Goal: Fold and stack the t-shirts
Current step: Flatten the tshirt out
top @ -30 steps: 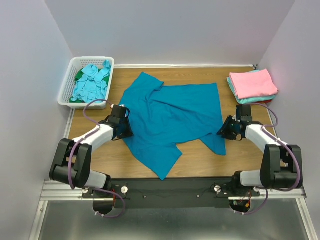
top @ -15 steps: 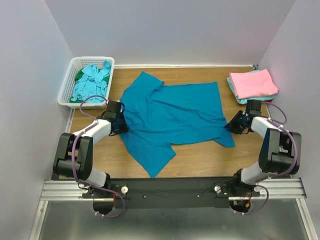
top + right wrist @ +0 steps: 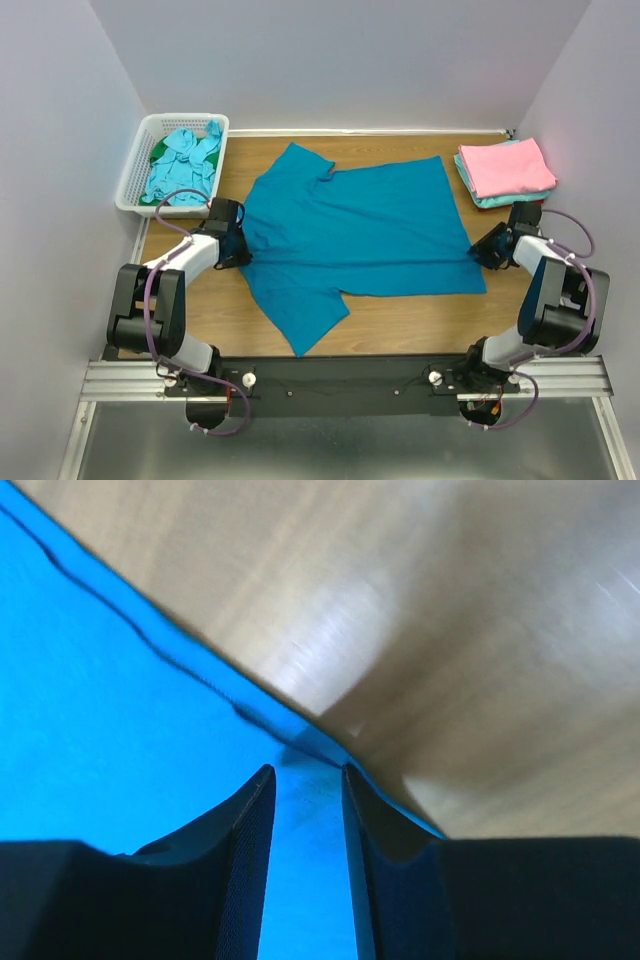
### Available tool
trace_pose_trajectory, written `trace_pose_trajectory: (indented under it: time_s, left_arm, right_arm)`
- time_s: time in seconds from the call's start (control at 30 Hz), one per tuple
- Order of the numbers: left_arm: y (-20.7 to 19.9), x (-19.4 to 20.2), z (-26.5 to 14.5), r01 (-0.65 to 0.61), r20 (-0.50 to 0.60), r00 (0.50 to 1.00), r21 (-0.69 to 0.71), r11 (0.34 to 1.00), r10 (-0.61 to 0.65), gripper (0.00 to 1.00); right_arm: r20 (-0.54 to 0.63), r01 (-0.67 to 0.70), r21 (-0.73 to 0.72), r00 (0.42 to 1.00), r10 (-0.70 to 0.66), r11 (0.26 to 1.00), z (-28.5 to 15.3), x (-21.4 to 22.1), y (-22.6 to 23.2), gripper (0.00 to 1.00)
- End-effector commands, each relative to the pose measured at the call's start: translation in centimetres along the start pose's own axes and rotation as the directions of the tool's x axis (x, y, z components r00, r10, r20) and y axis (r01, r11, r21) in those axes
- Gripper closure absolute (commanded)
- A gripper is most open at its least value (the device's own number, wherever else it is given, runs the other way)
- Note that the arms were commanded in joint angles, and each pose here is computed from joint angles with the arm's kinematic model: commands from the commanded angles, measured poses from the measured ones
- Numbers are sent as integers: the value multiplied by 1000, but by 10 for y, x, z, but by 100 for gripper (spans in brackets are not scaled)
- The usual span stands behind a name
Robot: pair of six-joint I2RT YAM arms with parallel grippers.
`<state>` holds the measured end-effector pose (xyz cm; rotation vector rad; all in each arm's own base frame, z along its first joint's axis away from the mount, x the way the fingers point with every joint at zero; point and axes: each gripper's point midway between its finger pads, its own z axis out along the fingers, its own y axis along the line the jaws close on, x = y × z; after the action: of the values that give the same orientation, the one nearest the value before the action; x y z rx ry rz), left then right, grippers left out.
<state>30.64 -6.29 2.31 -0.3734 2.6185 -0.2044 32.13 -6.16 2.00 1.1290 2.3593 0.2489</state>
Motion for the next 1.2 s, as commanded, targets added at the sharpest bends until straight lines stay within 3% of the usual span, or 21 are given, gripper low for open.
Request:
trace_pose_trajectory:
  time_s: [0.0,0.07,0.17,0.27,0.33,0.47,0.5,0.57,0.6,0.67,0.7,0.87,0.9,0.97,1.17]
  left_arm:
    - [9,-3,-7,-18,-25,1000,-42,999,17,74]
    - [4,-13,-18,-9,10,1000,-29,1000,9,73]
    - [-5,-38,-45,11,124,992,2,1000,-11,62]
    - [-16,-68,-87,26,290,956,63,998,-43,52]
    - [-22,-86,-125,14,423,904,113,994,-61,42]
    - [-19,-95,-169,-14,558,828,113,994,-52,36]
    - [-18,-96,-172,-14,573,818,110,994,-52,33]
    - [-13,-87,-175,13,574,815,117,993,-79,32]
    - [-15,-84,-177,9,576,813,139,990,-89,32]
    - [-18,-80,-185,2,600,791,189,982,-117,30]
    - [-17,-78,-188,6,607,784,195,981,-126,30]
    - [-11,-79,-206,30,647,747,197,980,-153,30]
    - [-10,-79,-208,30,649,745,197,980,-153,30]
    - [-12,-81,-213,25,655,740,205,978,-156,30]
    - [-13,-84,-217,19,658,738,199,980,-148,29]
  right_arm:
    - [-3,32,108,999,-32,994,-11,13,-32,59]
    - [24,49,25,998,-49,998,-26,9,-15,56]
    - [49,101,-57,994,-99,993,-41,10,8,53]
    - [109,243,-144,967,-229,959,-66,17,49,51]
    - [125,407,-252,913,-387,878,-85,44,92,50]
    - [91,618,-444,751,-654,648,-103,126,143,50]
    - [97,676,-490,670,-736,551,-110,159,152,50]
    - [100,731,-500,582,-807,465,-110,191,157,50]
    - [128,765,-533,494,-860,360,-121,220,165,50]
    - [127,805,-526,394,-910,275,-116,249,168,50]
    - [171,818,-546,319,-932,180,-127,271,177,50]
    - [204,833,-553,152,-967,14,-125,325,197,50]
    - [194,835,-550,93,-976,-29,-117,342,193,51]
    - [196,824,-564,65,-978,-58,-116,356,201,51]
    - [129,805,-571,-109,-986,-164,-104,404,177,51]
